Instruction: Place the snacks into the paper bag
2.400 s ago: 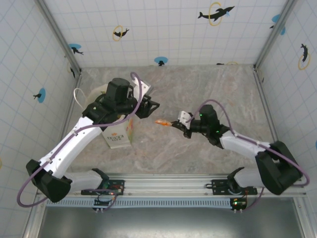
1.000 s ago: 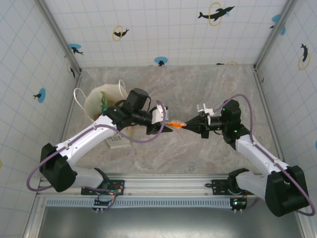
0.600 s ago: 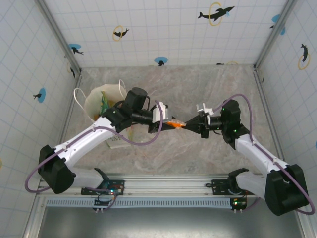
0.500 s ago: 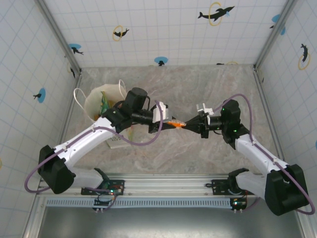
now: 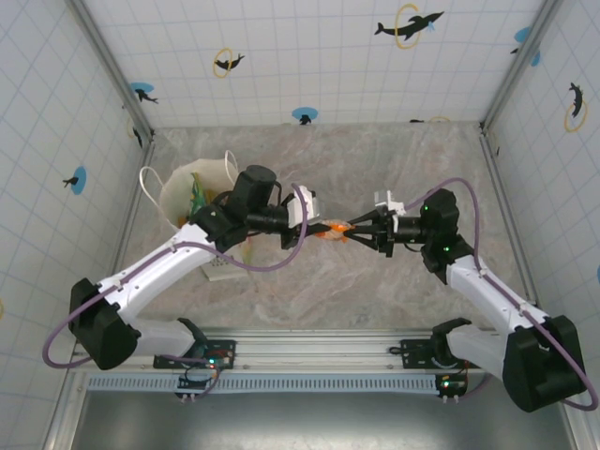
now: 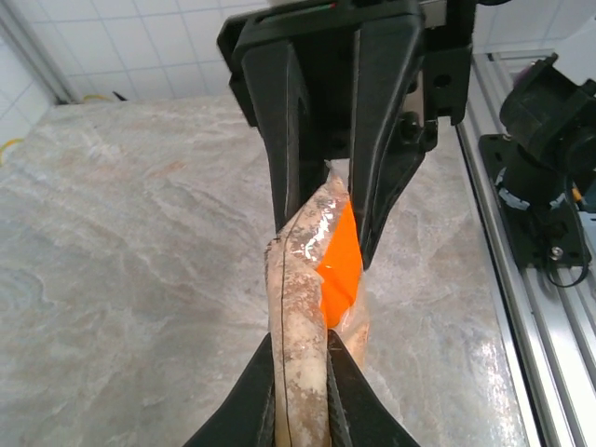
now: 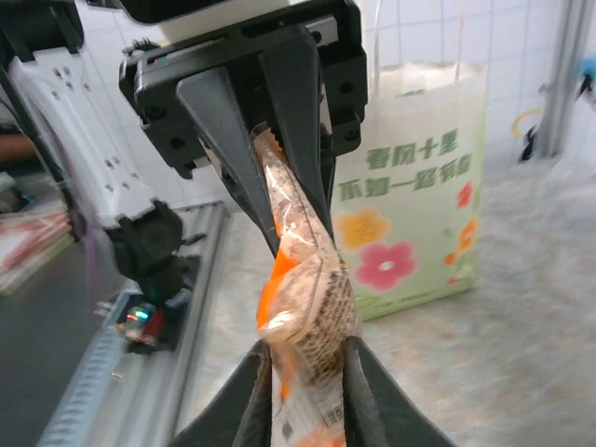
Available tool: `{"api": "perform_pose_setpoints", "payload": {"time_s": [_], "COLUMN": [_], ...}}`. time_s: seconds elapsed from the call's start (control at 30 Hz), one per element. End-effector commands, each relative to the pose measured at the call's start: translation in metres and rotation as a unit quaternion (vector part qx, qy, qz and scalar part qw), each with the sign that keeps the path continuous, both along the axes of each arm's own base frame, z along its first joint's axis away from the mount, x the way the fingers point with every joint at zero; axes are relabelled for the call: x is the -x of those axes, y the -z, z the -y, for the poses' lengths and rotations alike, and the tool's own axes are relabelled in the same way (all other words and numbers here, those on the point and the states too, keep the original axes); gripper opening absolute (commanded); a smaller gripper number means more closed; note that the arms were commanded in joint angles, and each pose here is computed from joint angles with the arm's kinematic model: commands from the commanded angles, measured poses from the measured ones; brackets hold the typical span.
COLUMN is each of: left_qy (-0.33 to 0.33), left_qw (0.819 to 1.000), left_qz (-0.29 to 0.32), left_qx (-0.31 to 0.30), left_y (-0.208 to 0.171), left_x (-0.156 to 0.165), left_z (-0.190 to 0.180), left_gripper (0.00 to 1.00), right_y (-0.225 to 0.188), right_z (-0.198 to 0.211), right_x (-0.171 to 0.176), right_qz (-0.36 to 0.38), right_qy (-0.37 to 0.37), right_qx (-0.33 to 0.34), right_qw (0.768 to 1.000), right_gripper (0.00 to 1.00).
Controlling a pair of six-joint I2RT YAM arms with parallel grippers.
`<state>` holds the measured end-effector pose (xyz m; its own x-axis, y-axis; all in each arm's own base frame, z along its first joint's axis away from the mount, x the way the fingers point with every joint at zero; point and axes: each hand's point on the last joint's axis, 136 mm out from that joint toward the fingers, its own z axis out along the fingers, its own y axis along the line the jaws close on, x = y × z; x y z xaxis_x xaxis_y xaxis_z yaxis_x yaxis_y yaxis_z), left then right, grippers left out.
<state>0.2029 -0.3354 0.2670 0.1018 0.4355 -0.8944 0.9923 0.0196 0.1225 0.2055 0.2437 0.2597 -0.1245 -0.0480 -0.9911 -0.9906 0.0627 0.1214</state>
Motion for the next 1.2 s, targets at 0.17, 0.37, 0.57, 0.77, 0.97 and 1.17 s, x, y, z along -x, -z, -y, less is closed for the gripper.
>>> {"api": "perform_pose_setpoints", "payload": {"time_s": [0.17,0.37,0.57,0.77,0.97,1.17], "left_qy": [-0.131,-0.31,-0.395,-0.495,-0.577,-0.691], "left_qw": [0.991,0.95,0.915,0.857,0.791,0.697], "left_qz": [-0.001,-0.012,-0.024,0.007,0.063,0.109], "left_qx": [0.036,0.042,0.076,0.142,0.193,0.157], "left_y": [-0.039,-0.058,-0.089,-0.138,-0.178,-0.176], "left_x": [-0.027,-0.07,-0.085,-0.096,-0.095,-0.091], "left_z": [-0.016,-0.048,-0.07,-0.112,-0.164,-0.227], "left_gripper": [0.11,0.11,0.09,0.07,0.06,0.07], "right_y": [-0.022,-0.014,-0.001,0.013,0.026,0.035], "right_z": [0.013,0.023,0.012,-0.007,-0.024,-0.035], "right_x": [-0.021,-0.037,-0.034,-0.028,-0.021,-0.019], "right_qz": [0.05,0.053,0.052,0.055,0.058,0.054], "right_qy": [0.128,0.219,0.211,0.187,0.159,0.144], "right_qx": [-0.039,-0.034,-0.012,0.022,0.05,0.069], "right_qw": [0.99,0.974,0.976,0.981,0.984,0.986], "right_gripper": [0.5,0.51,0.5,0.5,0.5,0.5]}}
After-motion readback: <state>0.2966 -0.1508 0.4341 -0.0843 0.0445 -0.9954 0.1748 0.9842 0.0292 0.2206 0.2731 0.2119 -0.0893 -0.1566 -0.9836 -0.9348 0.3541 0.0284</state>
